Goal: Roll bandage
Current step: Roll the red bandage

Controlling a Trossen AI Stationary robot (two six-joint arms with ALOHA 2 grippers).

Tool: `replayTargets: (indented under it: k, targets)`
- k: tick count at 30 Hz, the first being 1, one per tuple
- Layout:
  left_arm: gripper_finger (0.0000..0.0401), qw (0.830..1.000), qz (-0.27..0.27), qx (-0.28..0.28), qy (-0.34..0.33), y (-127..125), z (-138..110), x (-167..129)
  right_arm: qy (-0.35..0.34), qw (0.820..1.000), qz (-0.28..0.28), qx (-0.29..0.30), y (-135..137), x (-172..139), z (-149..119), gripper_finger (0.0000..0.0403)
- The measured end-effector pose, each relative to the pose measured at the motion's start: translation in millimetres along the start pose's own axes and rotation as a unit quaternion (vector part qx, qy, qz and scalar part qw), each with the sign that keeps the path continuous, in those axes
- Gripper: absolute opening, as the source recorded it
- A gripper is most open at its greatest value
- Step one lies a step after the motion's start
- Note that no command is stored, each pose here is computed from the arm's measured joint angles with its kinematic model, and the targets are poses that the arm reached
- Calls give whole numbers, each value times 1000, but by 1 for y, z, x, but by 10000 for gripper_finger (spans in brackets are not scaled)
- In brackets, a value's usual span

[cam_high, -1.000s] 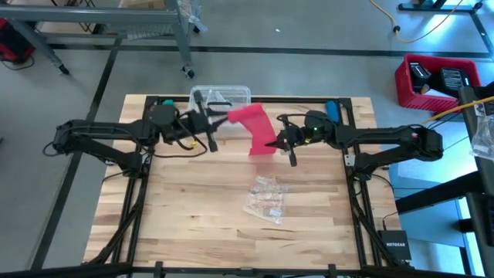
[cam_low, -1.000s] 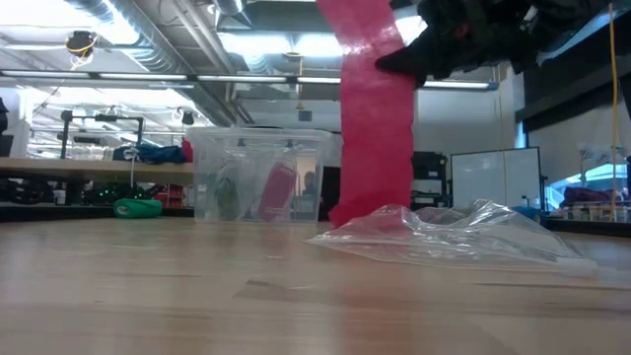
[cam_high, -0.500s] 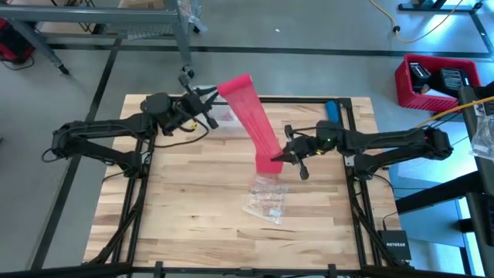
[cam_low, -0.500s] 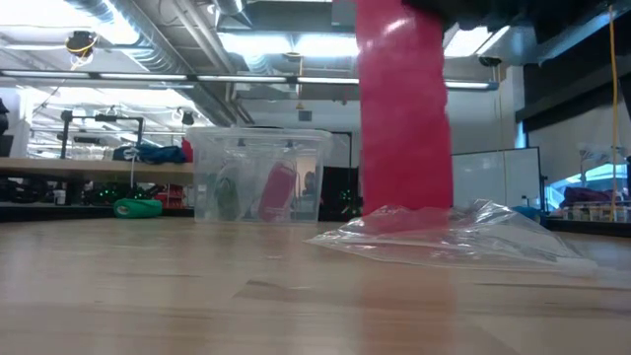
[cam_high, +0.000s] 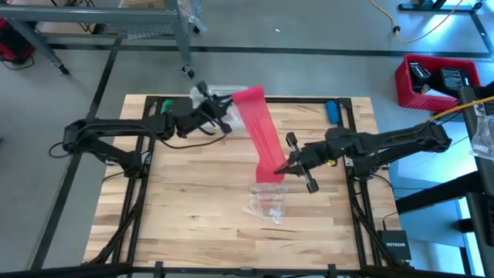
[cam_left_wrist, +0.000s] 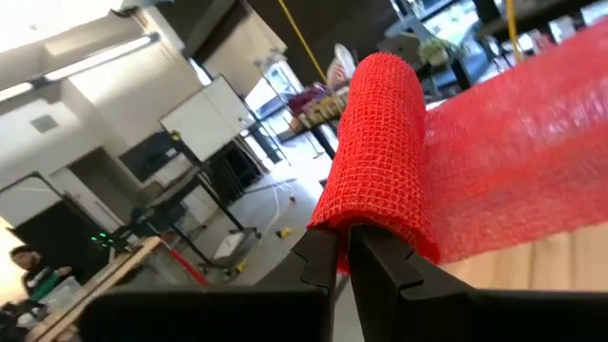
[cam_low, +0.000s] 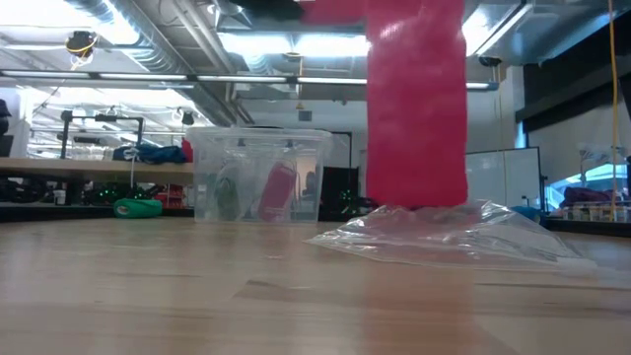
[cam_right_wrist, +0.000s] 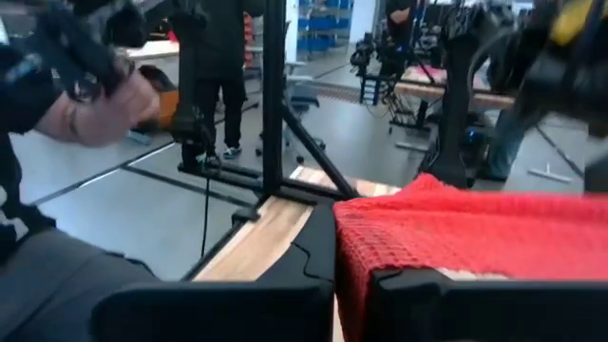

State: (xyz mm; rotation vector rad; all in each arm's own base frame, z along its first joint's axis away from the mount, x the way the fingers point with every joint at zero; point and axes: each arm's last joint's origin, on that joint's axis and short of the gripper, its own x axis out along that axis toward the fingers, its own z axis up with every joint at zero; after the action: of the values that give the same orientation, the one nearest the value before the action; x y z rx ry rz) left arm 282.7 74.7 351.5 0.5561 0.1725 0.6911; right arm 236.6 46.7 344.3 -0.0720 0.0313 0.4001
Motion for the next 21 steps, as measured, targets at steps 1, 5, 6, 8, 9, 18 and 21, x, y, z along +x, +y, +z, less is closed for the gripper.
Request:
replayTargets:
  k: [1,5,6,8,9,18,21]
  targets:
    - [13,1000,-5,0,3,-4,-2,2,-4,1000,-4,-1,2,0,4,3]
    - [13,999,-28,12,12,-22,-4,6,-24,999,-21,-3,8,1,18,3]
    - [13,999,-36,17,12,-28,-4,6,-29,999,-24,-1,9,0,22,3]
    - [13,998,-53,31,15,-39,-5,6,-44,999,-29,5,10,-1,32,3]
    - [13,997,-61,36,14,-45,-5,6,-50,998,-30,9,11,-1,36,3]
    - [13,987,-129,96,19,-95,-9,2,-93,992,-88,14,6,-6,67,4]
    - [13,983,-149,109,23,-109,-12,0,-101,988,-113,16,4,-7,74,4]
